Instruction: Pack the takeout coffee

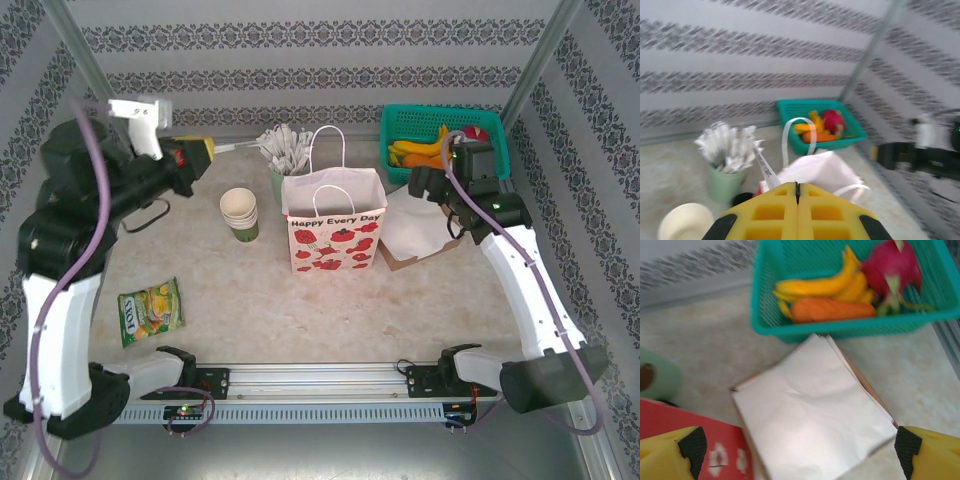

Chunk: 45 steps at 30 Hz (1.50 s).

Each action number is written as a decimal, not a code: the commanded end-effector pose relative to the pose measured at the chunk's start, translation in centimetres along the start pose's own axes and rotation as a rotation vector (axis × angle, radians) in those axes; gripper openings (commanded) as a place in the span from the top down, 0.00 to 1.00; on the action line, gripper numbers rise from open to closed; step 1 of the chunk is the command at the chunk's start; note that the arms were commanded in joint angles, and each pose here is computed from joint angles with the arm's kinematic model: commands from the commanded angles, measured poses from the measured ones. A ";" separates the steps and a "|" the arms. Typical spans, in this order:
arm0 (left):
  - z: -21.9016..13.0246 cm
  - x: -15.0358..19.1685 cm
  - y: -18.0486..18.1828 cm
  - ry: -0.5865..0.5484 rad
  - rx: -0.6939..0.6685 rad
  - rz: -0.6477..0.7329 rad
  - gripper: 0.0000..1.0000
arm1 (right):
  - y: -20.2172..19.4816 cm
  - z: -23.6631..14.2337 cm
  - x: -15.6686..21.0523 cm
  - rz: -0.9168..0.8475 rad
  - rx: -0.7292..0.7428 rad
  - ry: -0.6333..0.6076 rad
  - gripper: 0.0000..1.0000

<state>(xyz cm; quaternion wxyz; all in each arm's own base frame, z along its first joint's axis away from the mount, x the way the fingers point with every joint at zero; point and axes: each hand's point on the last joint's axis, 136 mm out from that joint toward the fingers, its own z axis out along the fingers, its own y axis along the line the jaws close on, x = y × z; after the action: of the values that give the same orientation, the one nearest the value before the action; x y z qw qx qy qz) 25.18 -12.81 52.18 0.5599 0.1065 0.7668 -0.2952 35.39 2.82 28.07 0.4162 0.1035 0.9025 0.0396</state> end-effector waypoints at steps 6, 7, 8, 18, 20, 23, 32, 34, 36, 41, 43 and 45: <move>3.9 3.0 -1.6 0.161 0.188 -0.091 1.00 | -2.3 5.8 5.8 0.048 -0.028 0.215 0.02; 4.8 3.3 -1.1 0.174 0.180 -0.094 1.00 | -2.4 6.5 6.4 0.042 -0.026 0.248 0.02; 6.0 3.8 -0.7 0.189 0.168 -0.090 1.00 | -2.2 7.4 7.2 0.033 -0.035 0.289 0.02; 15.0 10.5 0.4 0.427 0.058 0.051 1.00 | -0.9 16.1 13.9 -0.112 -0.005 0.609 0.09; 15.9 11.8 0.6 0.471 0.055 0.051 1.00 | -1.0 17.1 14.4 -0.115 0.019 0.631 0.20; 16.9 13.8 1.0 0.534 0.037 0.053 0.98 | -1.4 17.5 14.4 -0.139 0.079 0.627 0.45; 17.6 15.2 0.7 0.569 0.069 0.050 0.71 | -1.4 14.8 12.3 -0.138 0.081 0.533 1.00; 17.5 15.1 0.6 0.564 0.073 0.054 0.59 | -1.4 13.7 11.5 -0.138 0.083 0.506 1.00; 17.3 14.9 0.5 0.557 0.079 0.057 0.50 | -1.5 12.6 10.8 -0.139 0.086 0.478 1.00; 17.3 14.3 0.3 0.520 0.088 0.054 0.37 | -1.6 11.1 9.7 -0.153 0.089 0.435 0.91; 17.3 14.1 0.1 0.512 0.096 0.049 0.30 | -1.9 11.2 9.8 -0.153 0.099 0.435 0.87; 17.2 14.1 -0.1 0.510 0.110 0.049 0.27 | -2.2 11.4 10.1 -0.152 0.111 0.444 0.93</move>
<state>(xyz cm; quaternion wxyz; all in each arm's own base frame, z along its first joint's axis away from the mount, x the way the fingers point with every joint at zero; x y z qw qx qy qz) 34.69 -24.57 34.10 0.3286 0.2123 0.8807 -0.2672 38.53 3.51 14.20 0.2279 0.0479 0.9725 0.0040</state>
